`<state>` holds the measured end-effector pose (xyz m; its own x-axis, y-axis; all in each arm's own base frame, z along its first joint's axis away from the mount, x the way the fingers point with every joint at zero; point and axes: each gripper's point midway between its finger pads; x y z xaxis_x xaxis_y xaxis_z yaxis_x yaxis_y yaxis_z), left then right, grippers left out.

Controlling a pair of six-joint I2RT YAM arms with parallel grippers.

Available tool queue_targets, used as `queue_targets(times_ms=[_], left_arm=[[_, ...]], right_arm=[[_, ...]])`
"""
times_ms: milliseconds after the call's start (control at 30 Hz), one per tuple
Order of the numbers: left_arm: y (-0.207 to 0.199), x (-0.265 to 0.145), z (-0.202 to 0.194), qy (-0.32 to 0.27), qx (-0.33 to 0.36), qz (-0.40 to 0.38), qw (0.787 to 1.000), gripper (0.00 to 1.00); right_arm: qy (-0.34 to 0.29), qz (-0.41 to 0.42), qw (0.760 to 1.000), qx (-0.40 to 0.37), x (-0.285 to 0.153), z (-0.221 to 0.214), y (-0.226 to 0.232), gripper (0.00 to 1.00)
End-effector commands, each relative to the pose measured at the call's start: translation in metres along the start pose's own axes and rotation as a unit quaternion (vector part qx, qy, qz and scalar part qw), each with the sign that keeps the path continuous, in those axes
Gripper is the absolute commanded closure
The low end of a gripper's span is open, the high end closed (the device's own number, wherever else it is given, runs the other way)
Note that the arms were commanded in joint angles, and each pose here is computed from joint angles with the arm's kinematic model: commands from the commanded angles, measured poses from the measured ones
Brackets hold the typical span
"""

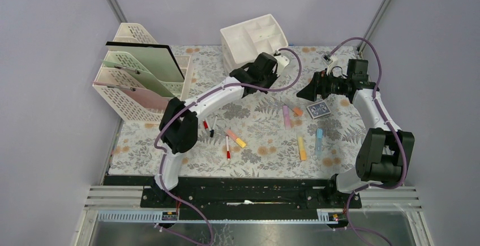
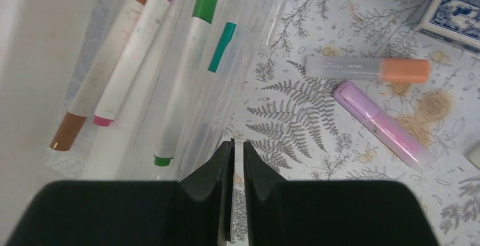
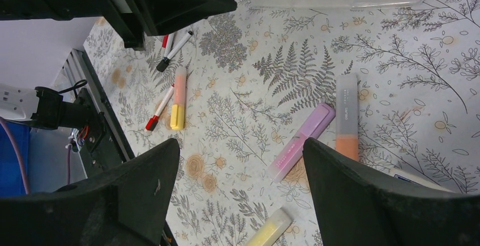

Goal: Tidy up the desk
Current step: Close the drawer in the storage box.

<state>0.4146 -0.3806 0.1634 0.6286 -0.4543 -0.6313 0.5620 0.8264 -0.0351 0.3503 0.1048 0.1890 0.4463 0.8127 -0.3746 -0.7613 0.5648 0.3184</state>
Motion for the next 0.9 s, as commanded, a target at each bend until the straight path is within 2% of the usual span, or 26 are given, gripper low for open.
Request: queue_targets(times_ms=[0,200,367,633,733,867], left_arm=[[0.015,0.001,0.035,-0.050,0.023,0.047,0.997,0.87],[0.039,0.014,0.046,-0.070,0.031,0.100,0.992,0.90],[0.062,0.023,0.062,-0.092,0.011,0.137,0.986,0.88],[0.083,0.020,0.096,-0.151,-0.022,0.156,0.976,0.69],[0.086,0.020,0.103,-0.159,-0.039,0.153,0.975,0.66],[0.066,0.005,0.121,-0.177,-0.060,0.091,0.978,0.61]], right_arm=[[-0.011,0.002,1.000,-0.006,-0.003,0.005,0.000,0.13],[-0.012,0.001,1.000,-0.007,-0.004,0.006,0.000,0.13],[-0.013,0.001,1.000,-0.006,-0.004,0.006,0.000,0.13],[-0.014,0.001,1.000,-0.007,-0.004,0.007,0.001,0.13],[-0.014,0.001,1.000,-0.007,-0.004,0.008,0.001,0.13],[-0.014,0.000,1.000,-0.009,-0.005,0.008,0.002,0.13]])
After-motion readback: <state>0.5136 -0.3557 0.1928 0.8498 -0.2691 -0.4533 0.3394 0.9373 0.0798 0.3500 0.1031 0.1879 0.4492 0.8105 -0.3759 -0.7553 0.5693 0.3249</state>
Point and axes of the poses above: each gripper's point midway between its finger pads, its own x axis out along the fingers, its own y axis along the line the jaws close on, z = x × y, and after that the axes turned 15 degrees about -x, right-handed
